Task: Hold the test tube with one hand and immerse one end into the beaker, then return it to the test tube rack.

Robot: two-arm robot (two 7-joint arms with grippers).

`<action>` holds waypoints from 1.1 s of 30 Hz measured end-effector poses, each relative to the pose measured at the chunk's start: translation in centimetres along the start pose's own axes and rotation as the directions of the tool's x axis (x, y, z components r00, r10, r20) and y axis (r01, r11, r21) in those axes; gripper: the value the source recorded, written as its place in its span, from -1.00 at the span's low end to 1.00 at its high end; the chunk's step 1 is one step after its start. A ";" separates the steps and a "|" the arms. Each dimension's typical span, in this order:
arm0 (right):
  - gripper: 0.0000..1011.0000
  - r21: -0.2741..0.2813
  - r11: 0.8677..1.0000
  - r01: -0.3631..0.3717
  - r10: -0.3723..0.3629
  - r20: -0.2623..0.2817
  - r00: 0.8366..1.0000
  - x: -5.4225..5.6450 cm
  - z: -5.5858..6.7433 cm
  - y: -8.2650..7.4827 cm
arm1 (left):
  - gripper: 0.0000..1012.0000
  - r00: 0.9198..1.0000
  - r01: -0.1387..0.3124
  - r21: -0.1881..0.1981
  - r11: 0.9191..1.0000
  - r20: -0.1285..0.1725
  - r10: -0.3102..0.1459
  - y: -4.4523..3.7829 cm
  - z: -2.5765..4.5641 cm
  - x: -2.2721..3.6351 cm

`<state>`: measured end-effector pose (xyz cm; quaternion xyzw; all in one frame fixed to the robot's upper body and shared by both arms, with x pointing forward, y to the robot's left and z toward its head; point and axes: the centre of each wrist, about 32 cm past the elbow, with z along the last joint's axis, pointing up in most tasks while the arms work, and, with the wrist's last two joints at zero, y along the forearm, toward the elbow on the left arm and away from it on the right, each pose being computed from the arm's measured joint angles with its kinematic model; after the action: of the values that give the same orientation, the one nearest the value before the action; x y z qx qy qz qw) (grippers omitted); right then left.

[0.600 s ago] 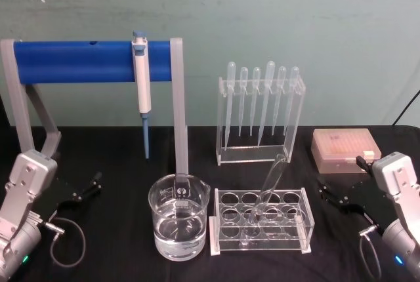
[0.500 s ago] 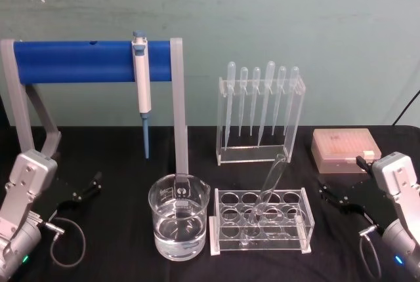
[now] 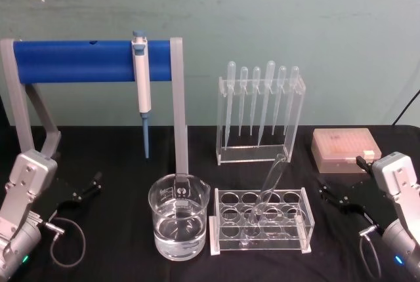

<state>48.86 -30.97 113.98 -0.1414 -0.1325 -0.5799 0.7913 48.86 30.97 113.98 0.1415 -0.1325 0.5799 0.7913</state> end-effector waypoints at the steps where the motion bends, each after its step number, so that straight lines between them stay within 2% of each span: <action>1: 0.98 0.000 1.000 0.000 0.000 0.000 1.000 0.0 0.0 0.0 | 0.98 1.000 0.000 0.000 1.000 0.000 0.000 0.00 0.00 0.00; 15: 0.98 0.000 1.000 0.000 0.000 0.000 1.000 0.0 0.0 0.0 | 0.98 1.000 0.000 0.000 1.000 0.000 0.000 0.00 0.00 0.00; 16: 0.98 0.043 0.999 0.018 -0.016 -0.039 0.999 -0.1 -0.9 -3.9 | 0.98 1.000 0.000 0.000 1.000 0.000 0.000 0.00 0.00 0.00; 18: 0.98 0.072 0.997 -0.027 0.033 -0.084 0.996 -0.2 -1.1 -5.2 | 0.98 1.000 0.000 0.000 1.000 0.000 0.000 0.00 0.00 0.00; 19: 0.98 0.093 0.994 -0.064 0.076 -0.126 0.989 -0.3 -1.2 -5.9 | 0.98 1.000 0.000 0.000 1.000 0.000 0.000 0.00 0.00 0.00; 22: 0.98 0.123 0.985 -0.116 0.140 -0.199 0.970 -0.4 -1.2 -6.6 | 0.98 1.000 0.000 0.000 1.000 0.000 0.000 0.00 0.00 0.00; 24: 0.98 0.167 0.969 -0.181 0.226 -0.304 0.926 -0.8 -1.1 -7.0 | 0.98 1.000 0.000 0.000 1.000 0.000 0.000 0.00 0.00 0.00; 29: 0.98 0.208 0.947 -0.243 0.308 -0.390 0.868 -1.9 -0.6 -6.2 | 0.98 1.000 0.000 0.000 1.000 0.000 0.000 0.00 0.00 0.00; 31: 0.98 0.219 0.941 -0.260 0.330 -0.410 0.851 -2.5 -0.2 -5.3 | 0.98 1.000 0.000 0.000 1.000 0.000 0.000 0.00 0.00 0.00; 33: 0.98 0.226 0.937 -0.267 0.341 -0.419 0.841 -3.0 0.1 -4.6 | 0.98 1.000 0.000 0.000 1.000 0.000 0.000 0.00 0.00 0.00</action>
<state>43.58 -29.62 113.32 0.0416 0.0335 -0.4513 0.8908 48.86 30.97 113.98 0.1415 -0.1325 0.5799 0.7913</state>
